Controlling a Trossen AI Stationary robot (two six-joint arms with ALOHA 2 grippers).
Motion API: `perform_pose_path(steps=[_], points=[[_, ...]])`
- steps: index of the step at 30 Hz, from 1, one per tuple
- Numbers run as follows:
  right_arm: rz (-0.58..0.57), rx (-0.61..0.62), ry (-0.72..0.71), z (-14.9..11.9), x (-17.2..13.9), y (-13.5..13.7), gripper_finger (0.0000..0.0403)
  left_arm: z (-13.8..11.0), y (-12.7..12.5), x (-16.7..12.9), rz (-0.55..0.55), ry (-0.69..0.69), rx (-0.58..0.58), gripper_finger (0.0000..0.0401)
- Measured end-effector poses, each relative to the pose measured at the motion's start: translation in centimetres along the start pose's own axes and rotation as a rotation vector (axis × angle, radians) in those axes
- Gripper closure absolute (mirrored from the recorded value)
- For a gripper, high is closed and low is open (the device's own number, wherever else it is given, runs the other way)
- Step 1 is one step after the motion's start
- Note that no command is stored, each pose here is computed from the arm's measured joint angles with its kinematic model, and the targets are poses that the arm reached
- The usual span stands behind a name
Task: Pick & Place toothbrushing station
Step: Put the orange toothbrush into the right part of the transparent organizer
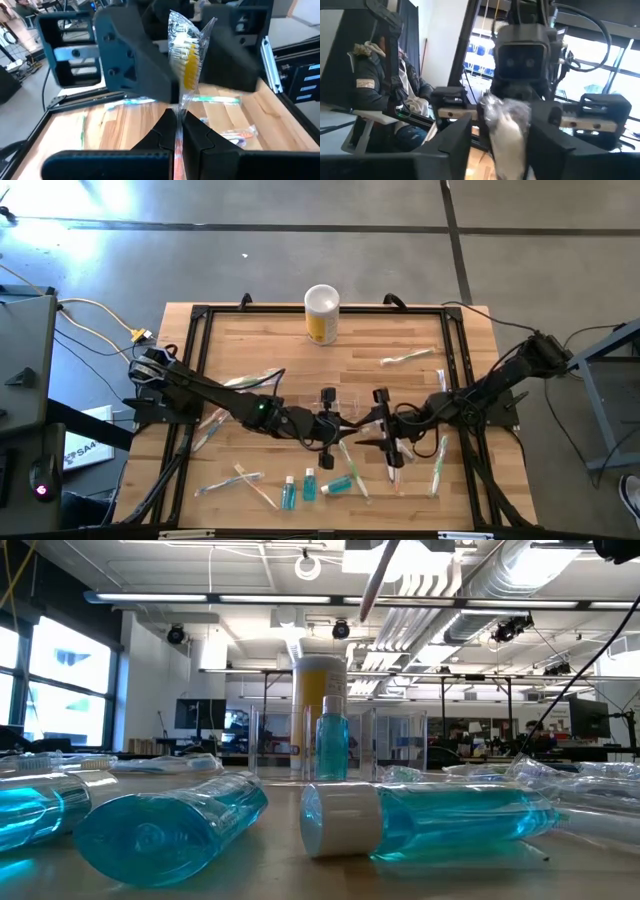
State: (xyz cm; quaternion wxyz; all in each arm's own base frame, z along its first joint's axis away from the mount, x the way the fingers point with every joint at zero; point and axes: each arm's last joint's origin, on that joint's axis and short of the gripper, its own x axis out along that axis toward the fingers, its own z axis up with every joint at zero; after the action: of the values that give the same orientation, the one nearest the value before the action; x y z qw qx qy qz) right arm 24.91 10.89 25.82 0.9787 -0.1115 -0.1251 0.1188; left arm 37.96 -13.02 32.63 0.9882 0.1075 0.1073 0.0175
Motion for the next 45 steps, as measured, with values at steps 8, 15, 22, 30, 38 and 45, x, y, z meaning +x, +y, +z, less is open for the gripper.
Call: perform_pose_path(steps=[8, 15, 22, 30, 38, 45], points=[[0.004, -0.055, 0.023, -0.2, 0.0, 0.1, 0.0363, 0.1, 0.0, 0.0, 0.004, -0.011, 0.012, 0.04], [0.002, -0.086, 0.03, -0.3, 0.0, 0.0, 0.0364, 0.0, 0.0, 0.0, 0.003, -0.002, 0.02, 0.04], [-0.001, -0.088, 0.039, -0.4, 0.0, -0.2, 0.0363, 0.0, 0.0, 0.0, 0.006, -0.001, 0.019, 0.0354], [0.005, -0.086, 0.036, -0.2, -0.1, 0.0, 0.0363, 0.3, 0.1, -0.2, 0.006, -0.01, -0.012, 0.0254], [-0.134, -0.074, 0.098, 2.5, -2.1, 0.8, 0.0363, 1.7, 0.7, -2.2, 0.017, -0.017, -0.036, 0.0225], [-0.46, -0.033, 0.216, 4.1, -4.2, -0.2, 0.0363, 2.2, 0.8, -5.3, 0.193, 0.075, -0.09, 0.0224]])
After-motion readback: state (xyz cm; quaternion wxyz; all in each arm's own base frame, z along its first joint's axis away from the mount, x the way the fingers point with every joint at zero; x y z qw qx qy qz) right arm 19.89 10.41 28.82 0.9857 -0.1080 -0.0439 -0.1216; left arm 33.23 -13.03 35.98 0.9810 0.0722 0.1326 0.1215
